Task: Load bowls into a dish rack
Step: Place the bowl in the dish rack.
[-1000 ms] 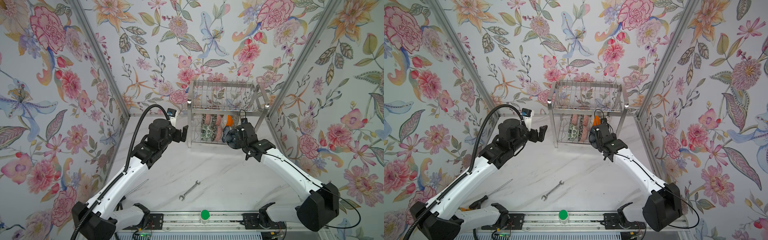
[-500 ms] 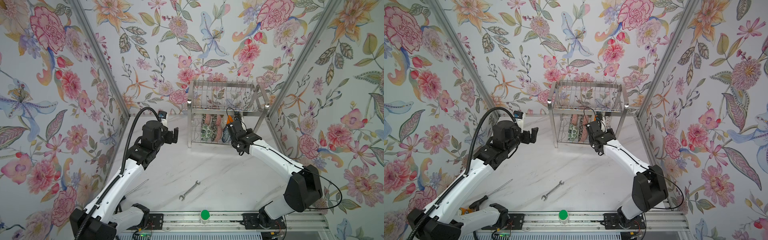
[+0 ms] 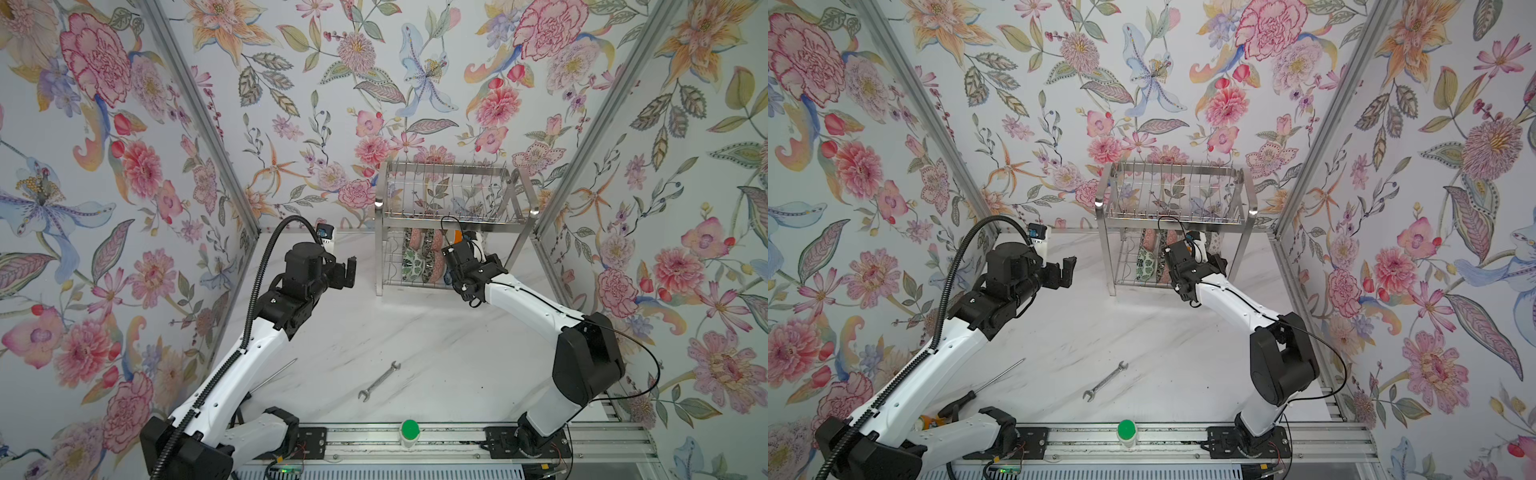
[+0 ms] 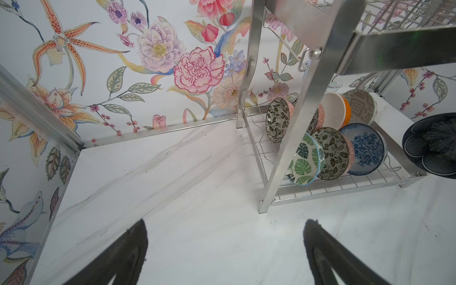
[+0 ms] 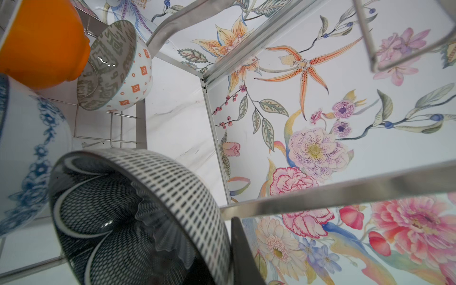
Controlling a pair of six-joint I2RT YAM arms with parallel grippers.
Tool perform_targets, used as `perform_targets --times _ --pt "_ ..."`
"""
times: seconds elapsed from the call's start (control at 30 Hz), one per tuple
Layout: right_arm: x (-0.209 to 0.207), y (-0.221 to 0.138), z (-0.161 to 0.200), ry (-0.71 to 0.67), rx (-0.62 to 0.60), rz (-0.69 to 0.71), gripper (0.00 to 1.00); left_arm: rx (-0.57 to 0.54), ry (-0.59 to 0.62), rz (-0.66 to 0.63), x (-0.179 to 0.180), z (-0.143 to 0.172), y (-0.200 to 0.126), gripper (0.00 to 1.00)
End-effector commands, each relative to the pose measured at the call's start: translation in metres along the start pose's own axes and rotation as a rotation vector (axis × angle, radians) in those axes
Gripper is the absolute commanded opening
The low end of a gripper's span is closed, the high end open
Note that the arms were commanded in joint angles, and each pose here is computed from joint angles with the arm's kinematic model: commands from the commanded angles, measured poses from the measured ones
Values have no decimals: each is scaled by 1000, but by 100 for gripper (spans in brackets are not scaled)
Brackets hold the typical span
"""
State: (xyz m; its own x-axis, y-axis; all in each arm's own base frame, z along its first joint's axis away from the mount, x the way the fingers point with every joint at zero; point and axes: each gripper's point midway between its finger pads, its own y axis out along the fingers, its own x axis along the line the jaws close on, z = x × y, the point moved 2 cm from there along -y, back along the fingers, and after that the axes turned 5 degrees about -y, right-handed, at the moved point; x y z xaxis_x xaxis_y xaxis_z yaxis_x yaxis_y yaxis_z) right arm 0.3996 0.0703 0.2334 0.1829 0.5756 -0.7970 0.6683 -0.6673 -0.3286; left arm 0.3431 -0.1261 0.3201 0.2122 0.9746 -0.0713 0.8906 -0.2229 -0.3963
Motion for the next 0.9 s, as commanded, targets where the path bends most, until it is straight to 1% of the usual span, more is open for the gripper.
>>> perform_targets --times 0.0,0.2,0.43,0.87 --pt "-12 -2 -15 35 -22 81 0 8 5 -2 4 4 -2 99" --pt "1 -4 -17 -49 -86 125 0 3 5 3 3 3 -3 99" --pt "3 -1 -16 -99 -99 149 0 -3 1 10 2 1 -3 99" --pt "12 8 -16 -161 -85 176 0 -14 -1 12 2 -2 -5 99"
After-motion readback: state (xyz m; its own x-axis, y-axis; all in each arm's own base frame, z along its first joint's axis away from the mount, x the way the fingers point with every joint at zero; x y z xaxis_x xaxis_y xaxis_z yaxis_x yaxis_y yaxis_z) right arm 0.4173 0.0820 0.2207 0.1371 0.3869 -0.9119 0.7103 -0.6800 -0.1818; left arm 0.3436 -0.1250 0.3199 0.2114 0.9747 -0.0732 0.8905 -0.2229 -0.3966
